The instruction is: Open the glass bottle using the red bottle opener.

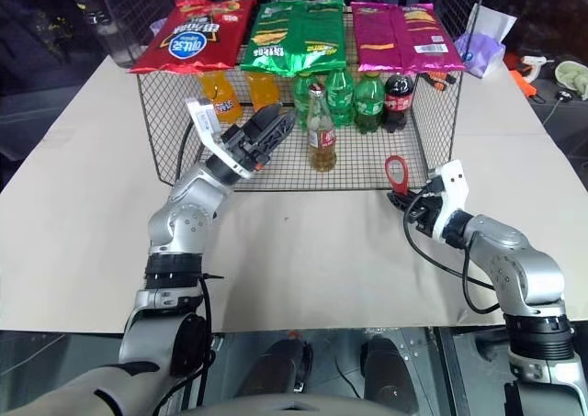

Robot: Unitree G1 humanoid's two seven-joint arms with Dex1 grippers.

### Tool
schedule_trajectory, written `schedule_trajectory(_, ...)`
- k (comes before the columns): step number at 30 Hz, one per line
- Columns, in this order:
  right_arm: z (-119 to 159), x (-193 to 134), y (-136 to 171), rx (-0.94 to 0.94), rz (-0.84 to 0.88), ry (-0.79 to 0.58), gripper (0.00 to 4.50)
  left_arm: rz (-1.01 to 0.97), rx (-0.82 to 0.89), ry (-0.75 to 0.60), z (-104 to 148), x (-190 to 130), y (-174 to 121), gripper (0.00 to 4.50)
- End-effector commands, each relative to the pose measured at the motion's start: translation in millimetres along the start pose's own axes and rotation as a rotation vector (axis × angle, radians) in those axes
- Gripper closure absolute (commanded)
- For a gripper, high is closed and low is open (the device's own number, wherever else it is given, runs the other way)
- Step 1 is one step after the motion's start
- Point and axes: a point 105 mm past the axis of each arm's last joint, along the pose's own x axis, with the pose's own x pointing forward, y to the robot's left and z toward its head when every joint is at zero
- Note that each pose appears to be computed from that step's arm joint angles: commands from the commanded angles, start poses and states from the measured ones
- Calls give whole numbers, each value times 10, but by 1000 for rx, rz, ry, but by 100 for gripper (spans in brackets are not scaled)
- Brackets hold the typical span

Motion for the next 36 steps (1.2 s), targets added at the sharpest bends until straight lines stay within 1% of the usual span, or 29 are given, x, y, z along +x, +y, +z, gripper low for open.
schedule_trajectory(1,186,-23,-25,-31,-29,-92,450,43,188,21,-20,154,84,101)
schedule_trajectory(3,191,-20,-10,-32,-30,-100,450,12,272,64,-114,228,71,101)
schedule_trajectory(7,188,-25,-16,-35,-43,-110,450,-15,285,74,-219,322,48,101)
schedule_trajectory(17,149,-45,24,-48,-53,-115,450,-32,255,127,-447,486,40,101)
schedule_trajectory(19,140,-38,33,-49,-53,-116,450,-28,256,130,-461,523,41,101)
schedule_trajectory(26,103,-36,56,-57,-55,-108,450,-19,266,79,-361,603,41,101)
schedule_trajectory(33,127,-36,43,-63,-58,-113,450,-10,279,126,-450,556,86,101)
schedule_trajectory(36,127,-26,41,-66,-57,-112,450,-2,293,124,-439,570,95,101)
